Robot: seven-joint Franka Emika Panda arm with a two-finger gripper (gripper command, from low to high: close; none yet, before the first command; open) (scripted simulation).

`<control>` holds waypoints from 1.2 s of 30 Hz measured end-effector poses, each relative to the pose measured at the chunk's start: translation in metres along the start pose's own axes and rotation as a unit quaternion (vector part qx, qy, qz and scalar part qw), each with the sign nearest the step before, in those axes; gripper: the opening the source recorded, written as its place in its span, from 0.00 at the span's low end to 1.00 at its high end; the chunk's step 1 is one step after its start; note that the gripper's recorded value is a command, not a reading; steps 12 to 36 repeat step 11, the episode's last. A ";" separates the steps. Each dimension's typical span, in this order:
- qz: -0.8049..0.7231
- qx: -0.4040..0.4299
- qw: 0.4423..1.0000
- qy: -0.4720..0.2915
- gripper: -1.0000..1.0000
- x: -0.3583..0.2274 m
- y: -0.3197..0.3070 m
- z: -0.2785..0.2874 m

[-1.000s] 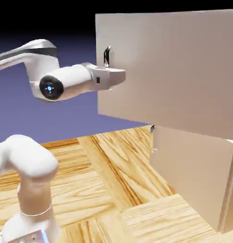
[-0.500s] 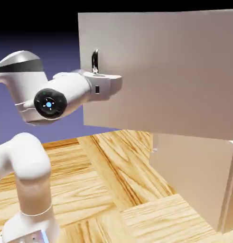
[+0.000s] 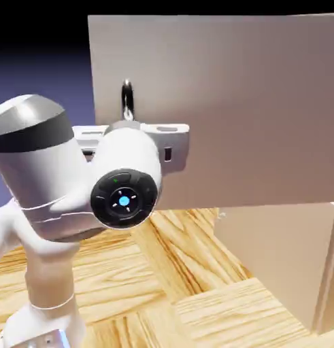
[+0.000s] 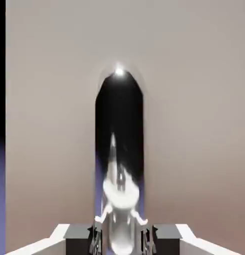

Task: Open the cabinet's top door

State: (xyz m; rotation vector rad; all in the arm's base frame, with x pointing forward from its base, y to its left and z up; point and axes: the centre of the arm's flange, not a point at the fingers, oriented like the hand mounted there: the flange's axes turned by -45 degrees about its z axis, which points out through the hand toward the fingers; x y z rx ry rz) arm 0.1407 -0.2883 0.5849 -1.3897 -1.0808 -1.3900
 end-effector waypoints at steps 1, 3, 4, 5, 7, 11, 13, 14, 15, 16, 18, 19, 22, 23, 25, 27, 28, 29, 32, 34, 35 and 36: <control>0.000 0.010 1.000 0.000 0.00 0.000 0.003 -0.009; 0.000 0.030 1.000 0.000 0.00 0.000 0.010 -0.027; 0.000 0.040 0.999 0.000 0.00 0.000 0.013 -0.035; 0.000 0.049 0.999 0.000 0.00 0.000 0.016 -0.044; 0.000 0.067 0.998 0.000 0.00 0.000 0.024 -0.060; 0.000 0.102 0.995 0.000 0.00 0.000 0.039 -0.089; 0.000 0.102 0.995 0.000 0.00 0.000 0.039 -0.089; 0.000 0.102 0.995 0.000 0.00 0.000 0.039 -0.089; 0.000 0.102 0.995 0.000 0.00 0.000 0.039 -0.089; 0.000 0.102 0.995 0.000 0.00 0.000 0.039 -0.089; 0.000 0.102 0.995 0.000 0.00 0.000 0.039 -0.089; 0.000 0.102 0.995 0.000 0.00 0.000 0.039 -0.089; 0.000 0.102 0.995 0.000 0.00 0.000 0.039 -0.089; 0.000 0.102 0.995 0.000 0.00 0.000 0.039 -0.089; 0.000 0.102 0.995 0.000 0.00 0.000 0.039 -0.089; 0.000 0.102 0.995 0.000 0.00 0.000 0.039 -0.089; 0.000 0.102 0.995 0.000 0.00 0.000 0.039 -0.089; 0.000 0.102 0.995 0.000 0.00 0.000 0.039 -0.089; 0.000 0.102 0.995 0.000 0.00 0.000 0.039 -0.089; 0.000 0.102 0.995 0.000 0.00 0.000 0.039 -0.089; 0.000 0.102 0.995 0.000 0.00 0.000 0.039 -0.089; 0.000 0.102 0.995 0.000 0.00 0.000 0.039 -0.089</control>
